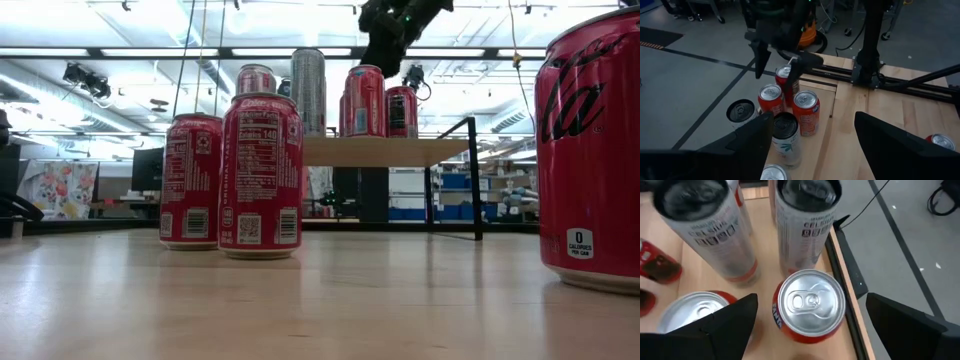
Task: Place canned beverage on shelf
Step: Adjust the soda cans on the shelf
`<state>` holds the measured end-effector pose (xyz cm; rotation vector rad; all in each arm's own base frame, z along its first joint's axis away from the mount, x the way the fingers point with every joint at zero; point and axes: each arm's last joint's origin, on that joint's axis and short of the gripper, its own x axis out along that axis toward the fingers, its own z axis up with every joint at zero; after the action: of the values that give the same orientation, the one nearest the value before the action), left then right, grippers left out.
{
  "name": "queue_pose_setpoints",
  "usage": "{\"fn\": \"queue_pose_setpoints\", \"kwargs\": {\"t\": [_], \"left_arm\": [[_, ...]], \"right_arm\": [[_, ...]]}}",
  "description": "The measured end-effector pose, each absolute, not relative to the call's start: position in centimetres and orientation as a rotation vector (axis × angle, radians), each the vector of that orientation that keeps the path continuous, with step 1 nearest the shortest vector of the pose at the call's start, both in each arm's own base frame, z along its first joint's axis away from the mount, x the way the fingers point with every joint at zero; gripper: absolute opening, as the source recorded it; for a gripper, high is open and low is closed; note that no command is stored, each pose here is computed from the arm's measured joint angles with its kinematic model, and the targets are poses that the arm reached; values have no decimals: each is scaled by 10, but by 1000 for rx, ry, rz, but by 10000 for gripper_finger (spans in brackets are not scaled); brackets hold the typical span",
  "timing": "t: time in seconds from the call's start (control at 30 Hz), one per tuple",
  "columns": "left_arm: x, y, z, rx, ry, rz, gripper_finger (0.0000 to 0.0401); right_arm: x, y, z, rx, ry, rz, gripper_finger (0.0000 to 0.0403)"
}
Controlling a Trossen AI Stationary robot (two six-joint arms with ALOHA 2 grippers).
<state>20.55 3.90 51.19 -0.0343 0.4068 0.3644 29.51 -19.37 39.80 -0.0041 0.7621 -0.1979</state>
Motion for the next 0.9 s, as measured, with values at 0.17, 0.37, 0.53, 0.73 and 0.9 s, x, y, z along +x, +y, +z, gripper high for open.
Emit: {"fn": "queue_pose_setpoints", "kwargs": {"t": [0.17, 0.37, 0.53, 0.73, 0.9], "left_arm": [[206, 39, 512, -49, 404, 368, 288], [205, 39, 512, -55, 403, 369, 288], [205, 39, 512, -70, 400, 372, 288], [205, 39, 512, -98, 395, 377, 288], [205, 39, 512, -75, 401, 373, 288]], "right_arm": [[286, -180, 423, 16, 794, -225, 382], [279, -149, 431, -53, 950, -241, 376], [266, -155, 430, -49, 1026, -287, 359], [238, -172, 437, 35, 1002, -341, 341], [227, -185, 424, 121, 1019, -318, 327]]}}
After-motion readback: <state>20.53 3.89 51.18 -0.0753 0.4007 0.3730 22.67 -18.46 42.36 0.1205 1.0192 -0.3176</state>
